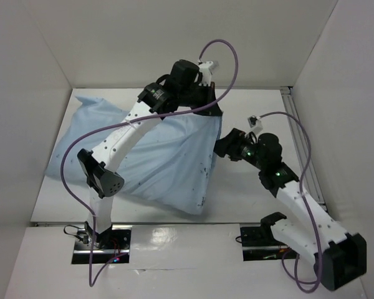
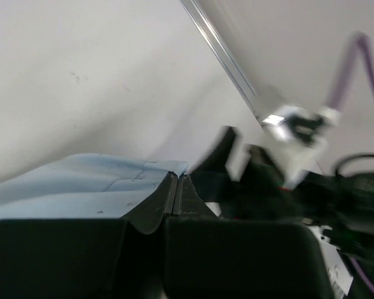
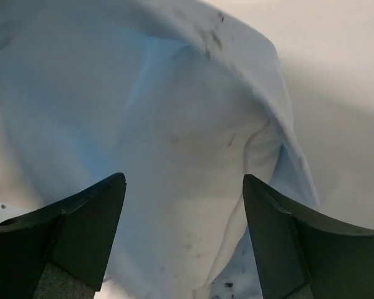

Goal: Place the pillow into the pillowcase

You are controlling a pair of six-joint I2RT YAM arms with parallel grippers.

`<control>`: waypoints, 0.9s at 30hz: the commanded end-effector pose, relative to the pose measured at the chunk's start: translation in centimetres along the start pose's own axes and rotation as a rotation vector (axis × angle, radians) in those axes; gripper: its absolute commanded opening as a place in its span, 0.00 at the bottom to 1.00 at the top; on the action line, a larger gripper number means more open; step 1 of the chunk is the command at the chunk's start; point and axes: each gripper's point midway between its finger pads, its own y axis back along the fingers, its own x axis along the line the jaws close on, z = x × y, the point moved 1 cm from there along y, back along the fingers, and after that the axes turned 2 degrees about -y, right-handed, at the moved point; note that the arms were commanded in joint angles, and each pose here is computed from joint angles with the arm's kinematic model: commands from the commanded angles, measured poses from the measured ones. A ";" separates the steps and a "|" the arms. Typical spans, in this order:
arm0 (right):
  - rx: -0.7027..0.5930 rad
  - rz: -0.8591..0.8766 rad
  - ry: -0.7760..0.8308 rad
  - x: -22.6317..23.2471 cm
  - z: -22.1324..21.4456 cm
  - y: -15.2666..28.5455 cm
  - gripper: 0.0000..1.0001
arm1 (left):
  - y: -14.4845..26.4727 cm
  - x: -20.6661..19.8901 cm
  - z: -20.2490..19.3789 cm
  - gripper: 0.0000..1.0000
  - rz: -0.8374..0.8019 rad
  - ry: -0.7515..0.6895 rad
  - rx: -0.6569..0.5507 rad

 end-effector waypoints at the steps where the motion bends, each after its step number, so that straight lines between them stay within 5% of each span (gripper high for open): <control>1: -0.025 -0.177 0.036 -2.0 0.3 3.5 0.83 | 4.9 -3.1 6.4 0.00 -0.117 -0.052 -0.220; 7: 0.024 -0.243 -0.100 -3.4 -2.6 6.0 0.80 | 6.5 -2.6 8.4 0.00 -0.122 -0.054 -0.290; 21: 0.103 -0.060 -0.763 -6.0 -10.4 4.7 0.80 | 6.7 -2.5 9.2 0.00 -0.129 -0.045 -0.320; 27: 0.195 -0.150 -0.805 -7.6 -12.9 3.8 0.70 | 6.2 -2.2 8.9 0.00 -0.125 -0.041 -0.311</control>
